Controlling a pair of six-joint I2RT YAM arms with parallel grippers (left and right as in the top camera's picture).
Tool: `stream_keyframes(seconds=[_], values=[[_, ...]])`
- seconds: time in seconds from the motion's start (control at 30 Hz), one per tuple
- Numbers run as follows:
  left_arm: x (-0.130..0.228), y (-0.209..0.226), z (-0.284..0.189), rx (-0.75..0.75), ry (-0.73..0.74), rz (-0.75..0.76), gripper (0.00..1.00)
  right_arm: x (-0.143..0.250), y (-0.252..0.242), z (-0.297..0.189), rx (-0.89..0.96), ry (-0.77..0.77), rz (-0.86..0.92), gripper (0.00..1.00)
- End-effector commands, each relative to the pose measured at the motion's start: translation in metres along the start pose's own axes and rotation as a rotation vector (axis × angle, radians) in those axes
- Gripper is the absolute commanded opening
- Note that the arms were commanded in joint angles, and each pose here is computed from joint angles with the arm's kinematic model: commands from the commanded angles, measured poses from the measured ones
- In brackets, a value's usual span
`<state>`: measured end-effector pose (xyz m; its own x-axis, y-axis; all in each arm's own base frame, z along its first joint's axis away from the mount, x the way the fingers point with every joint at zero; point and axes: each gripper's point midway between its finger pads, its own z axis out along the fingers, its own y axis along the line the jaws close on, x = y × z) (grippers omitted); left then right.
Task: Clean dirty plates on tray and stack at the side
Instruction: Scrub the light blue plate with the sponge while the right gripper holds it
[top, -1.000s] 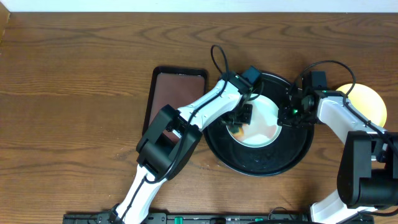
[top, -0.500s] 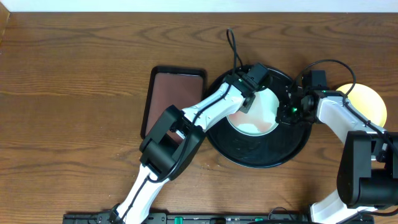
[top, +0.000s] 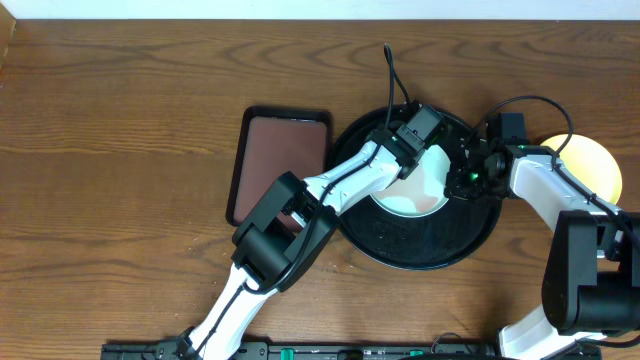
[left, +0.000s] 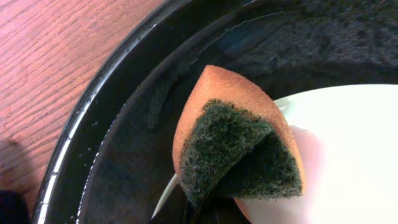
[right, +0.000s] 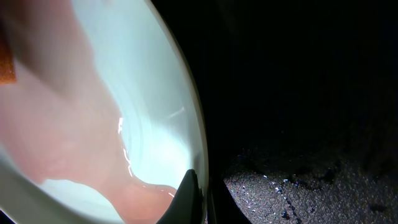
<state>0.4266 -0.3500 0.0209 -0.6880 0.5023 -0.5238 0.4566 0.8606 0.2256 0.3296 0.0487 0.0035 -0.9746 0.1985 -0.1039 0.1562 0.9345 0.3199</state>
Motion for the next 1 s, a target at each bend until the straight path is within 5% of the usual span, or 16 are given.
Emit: stream_keyframes(seconds=[0.0,0.5,0.97], values=[[0.013,0.002,0.013,0.004,0.035,0.012,0.08,0.004,-0.016,0.001,0.076,0.008,-0.012,0.01],[0.068,0.058,-0.018,-0.138,0.307,0.122,0.07,0.003,-0.016,0.001,0.076,0.008,-0.012,0.01],[0.071,-0.009,-0.090,0.319,0.438,-0.245,0.08,0.003,-0.016,0.001,0.076,0.007,-0.012,0.01]])
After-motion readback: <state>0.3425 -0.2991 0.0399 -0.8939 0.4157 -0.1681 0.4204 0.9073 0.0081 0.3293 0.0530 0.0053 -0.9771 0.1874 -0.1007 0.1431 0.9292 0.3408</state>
